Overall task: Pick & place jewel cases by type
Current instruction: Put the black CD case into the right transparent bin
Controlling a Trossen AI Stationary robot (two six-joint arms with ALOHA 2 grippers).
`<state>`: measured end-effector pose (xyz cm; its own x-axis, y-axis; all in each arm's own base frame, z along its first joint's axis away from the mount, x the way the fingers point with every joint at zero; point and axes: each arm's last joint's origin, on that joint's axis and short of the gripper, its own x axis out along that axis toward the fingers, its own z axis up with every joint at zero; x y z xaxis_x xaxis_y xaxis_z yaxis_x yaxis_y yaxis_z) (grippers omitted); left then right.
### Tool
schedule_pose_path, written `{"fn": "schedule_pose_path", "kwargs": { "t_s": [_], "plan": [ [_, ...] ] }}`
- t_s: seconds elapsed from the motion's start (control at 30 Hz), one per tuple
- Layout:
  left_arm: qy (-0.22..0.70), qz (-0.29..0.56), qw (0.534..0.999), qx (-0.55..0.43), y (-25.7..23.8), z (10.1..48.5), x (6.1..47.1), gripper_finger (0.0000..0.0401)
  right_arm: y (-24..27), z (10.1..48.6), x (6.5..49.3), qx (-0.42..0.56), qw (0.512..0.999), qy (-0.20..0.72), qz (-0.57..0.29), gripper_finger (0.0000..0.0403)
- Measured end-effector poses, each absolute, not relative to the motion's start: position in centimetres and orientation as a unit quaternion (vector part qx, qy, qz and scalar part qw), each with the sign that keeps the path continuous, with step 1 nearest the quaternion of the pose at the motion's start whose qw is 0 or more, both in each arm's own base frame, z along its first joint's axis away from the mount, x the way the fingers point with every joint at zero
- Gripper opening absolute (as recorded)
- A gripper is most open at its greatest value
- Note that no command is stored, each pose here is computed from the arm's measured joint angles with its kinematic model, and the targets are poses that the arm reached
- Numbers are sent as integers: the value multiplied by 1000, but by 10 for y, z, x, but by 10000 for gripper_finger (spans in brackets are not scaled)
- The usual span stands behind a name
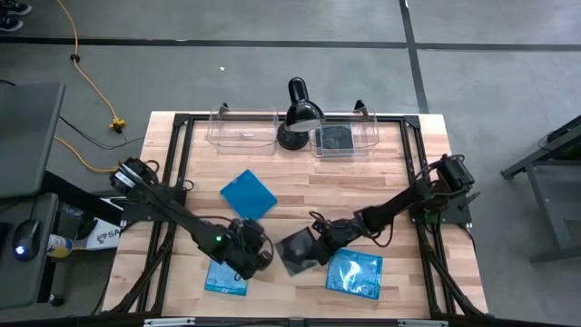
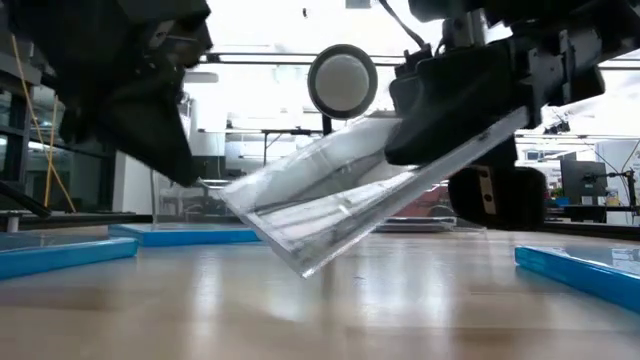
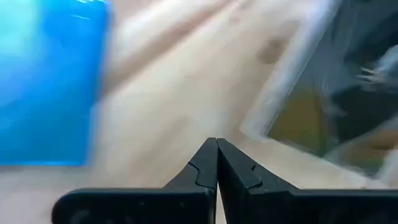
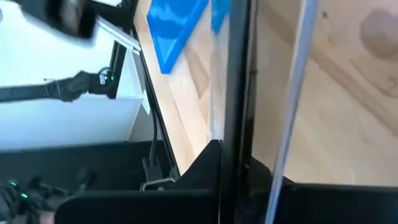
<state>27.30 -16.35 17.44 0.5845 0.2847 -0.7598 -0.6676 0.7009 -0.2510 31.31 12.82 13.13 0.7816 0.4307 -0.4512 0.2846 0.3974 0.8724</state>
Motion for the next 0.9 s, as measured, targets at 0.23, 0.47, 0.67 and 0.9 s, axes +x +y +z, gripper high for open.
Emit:
{"fn": "schedule_pose_path", "kwargs": {
  "t_s": [0.23,0.47,0.67,0.9],
  "plan": [
    [343,297,855,-251,-154,196,261,0,132,130,311,542,773,327,40,1],
    [353,310,851,-235,-150,196,257,0,132,131,312,543,776,318,39,1],
    [367,338,833,-237,-145,199,247,0,132,133,313,545,779,308,38,0],
    [367,349,834,-220,-135,215,234,0,132,140,316,544,796,261,51,0]
  ]
}}
